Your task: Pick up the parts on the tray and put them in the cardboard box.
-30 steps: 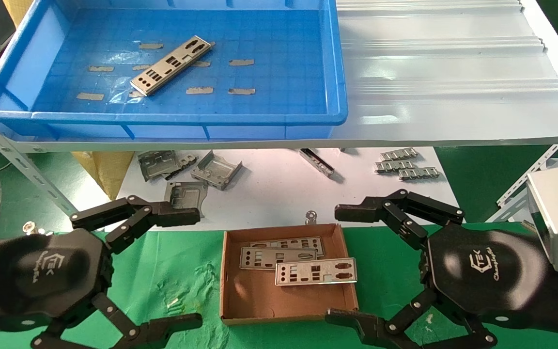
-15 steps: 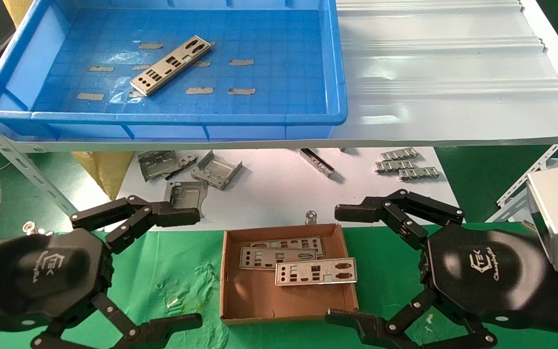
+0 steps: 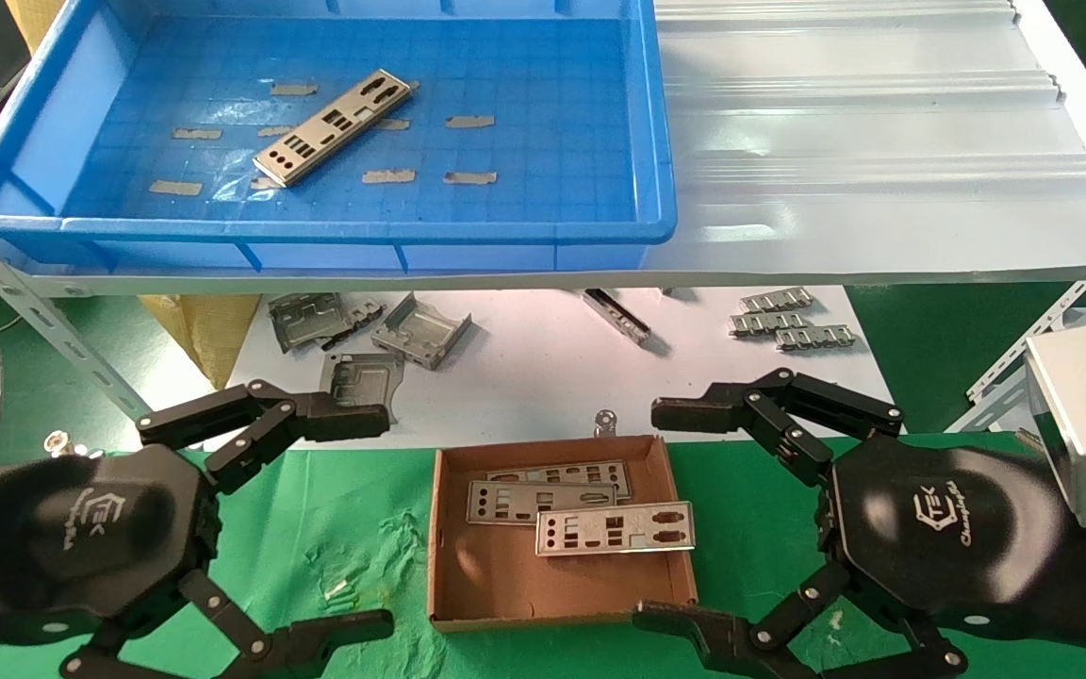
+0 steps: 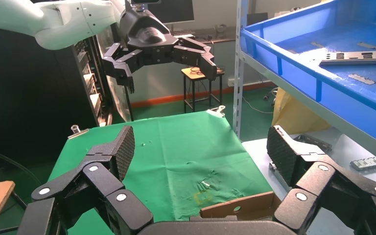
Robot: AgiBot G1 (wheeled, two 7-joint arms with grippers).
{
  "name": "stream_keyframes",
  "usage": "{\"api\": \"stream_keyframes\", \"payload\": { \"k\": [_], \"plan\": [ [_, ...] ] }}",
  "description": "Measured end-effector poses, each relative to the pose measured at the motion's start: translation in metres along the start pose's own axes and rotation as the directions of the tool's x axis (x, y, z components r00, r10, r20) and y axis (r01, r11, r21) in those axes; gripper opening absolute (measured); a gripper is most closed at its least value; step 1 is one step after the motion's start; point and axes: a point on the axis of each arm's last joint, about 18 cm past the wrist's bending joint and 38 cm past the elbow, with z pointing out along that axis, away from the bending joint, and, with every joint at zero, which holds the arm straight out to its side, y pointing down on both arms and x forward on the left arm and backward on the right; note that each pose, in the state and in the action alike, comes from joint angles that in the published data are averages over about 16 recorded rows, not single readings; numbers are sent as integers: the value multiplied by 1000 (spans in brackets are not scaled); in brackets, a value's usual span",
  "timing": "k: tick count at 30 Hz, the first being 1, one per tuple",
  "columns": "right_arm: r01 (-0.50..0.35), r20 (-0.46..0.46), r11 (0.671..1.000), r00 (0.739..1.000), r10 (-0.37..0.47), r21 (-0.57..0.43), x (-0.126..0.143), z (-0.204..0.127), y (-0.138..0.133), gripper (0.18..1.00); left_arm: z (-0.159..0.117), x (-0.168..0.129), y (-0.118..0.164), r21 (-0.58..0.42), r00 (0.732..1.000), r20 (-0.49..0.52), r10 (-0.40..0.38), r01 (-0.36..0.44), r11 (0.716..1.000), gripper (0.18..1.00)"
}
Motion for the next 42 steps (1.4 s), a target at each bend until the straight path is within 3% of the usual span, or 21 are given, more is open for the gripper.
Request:
{"api": "stream_keyframes", "payload": {
  "k": [42],
  "plan": [
    [0,0,1000,1000,0,0,0,0,0,1000,0,0,0,0,1000,0,0,0,1000,1001]
  ]
}}
